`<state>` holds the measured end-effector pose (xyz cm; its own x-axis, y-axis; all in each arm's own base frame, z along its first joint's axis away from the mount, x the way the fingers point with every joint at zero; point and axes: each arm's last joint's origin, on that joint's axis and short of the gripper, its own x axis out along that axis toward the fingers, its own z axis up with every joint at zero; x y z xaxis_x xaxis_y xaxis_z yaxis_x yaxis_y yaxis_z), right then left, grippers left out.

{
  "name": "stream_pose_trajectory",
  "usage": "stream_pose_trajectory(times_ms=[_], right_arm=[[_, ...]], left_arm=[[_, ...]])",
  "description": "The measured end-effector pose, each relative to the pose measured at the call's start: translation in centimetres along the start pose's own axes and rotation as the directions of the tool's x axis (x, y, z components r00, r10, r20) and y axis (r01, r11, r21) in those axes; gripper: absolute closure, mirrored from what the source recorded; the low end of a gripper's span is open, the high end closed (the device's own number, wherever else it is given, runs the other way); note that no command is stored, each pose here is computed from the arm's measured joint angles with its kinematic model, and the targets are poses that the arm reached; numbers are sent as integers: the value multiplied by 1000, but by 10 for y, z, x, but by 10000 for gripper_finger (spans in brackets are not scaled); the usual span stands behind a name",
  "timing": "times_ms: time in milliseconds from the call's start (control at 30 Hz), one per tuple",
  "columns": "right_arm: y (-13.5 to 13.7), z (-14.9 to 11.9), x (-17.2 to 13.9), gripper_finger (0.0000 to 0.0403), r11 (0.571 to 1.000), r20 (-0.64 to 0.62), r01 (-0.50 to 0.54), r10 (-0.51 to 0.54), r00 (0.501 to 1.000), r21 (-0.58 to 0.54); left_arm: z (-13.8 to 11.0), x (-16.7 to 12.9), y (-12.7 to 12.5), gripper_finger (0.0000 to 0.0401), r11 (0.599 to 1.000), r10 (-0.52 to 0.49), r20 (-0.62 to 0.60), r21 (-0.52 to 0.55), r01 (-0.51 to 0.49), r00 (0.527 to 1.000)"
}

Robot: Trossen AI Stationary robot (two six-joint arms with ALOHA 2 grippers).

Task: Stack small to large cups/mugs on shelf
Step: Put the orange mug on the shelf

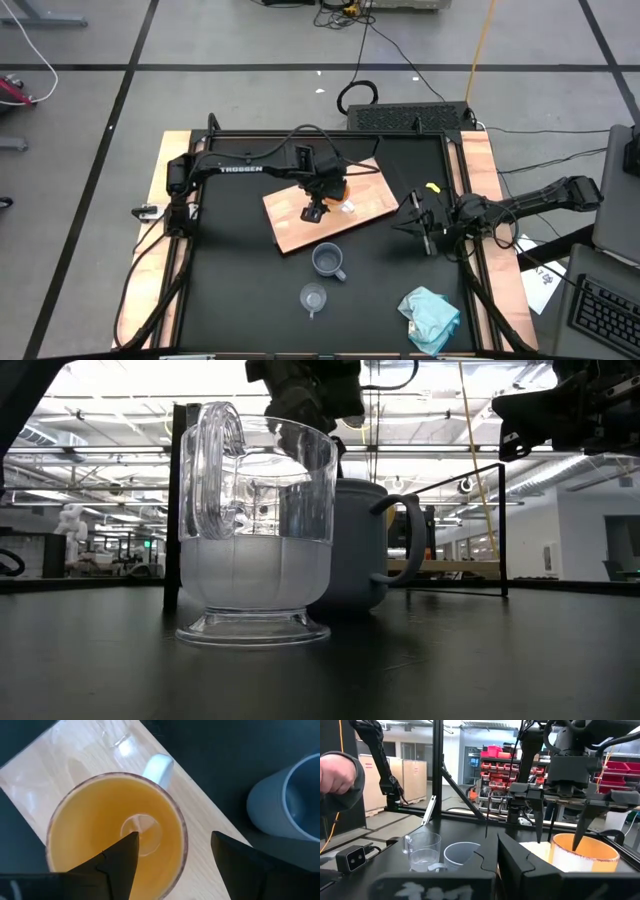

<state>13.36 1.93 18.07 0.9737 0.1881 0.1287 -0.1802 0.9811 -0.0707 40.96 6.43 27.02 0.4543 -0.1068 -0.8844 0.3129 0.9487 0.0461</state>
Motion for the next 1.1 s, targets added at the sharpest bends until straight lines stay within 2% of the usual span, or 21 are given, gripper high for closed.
stream_pose_trajectory(times_ms=[333, 867, 1100], right_arm=[[0, 0, 0, 403, 1000, 0, 0, 0, 1000, 0], [0, -1, 0, 403, 1000, -7, -1, 1, 1000, 4], [0, -1, 0, 403, 1000, -7, 0, 0, 1000, 4]], left_arm=[[-1, 4, 1, 161, 1000, -4, -12, 8, 4, 1000], [-2, 10, 3, 282, 1000, 0, -26, 7, 0, 1000], [-2, 10, 3, 359, 1000, -1, -26, 14, 1, 1000]])
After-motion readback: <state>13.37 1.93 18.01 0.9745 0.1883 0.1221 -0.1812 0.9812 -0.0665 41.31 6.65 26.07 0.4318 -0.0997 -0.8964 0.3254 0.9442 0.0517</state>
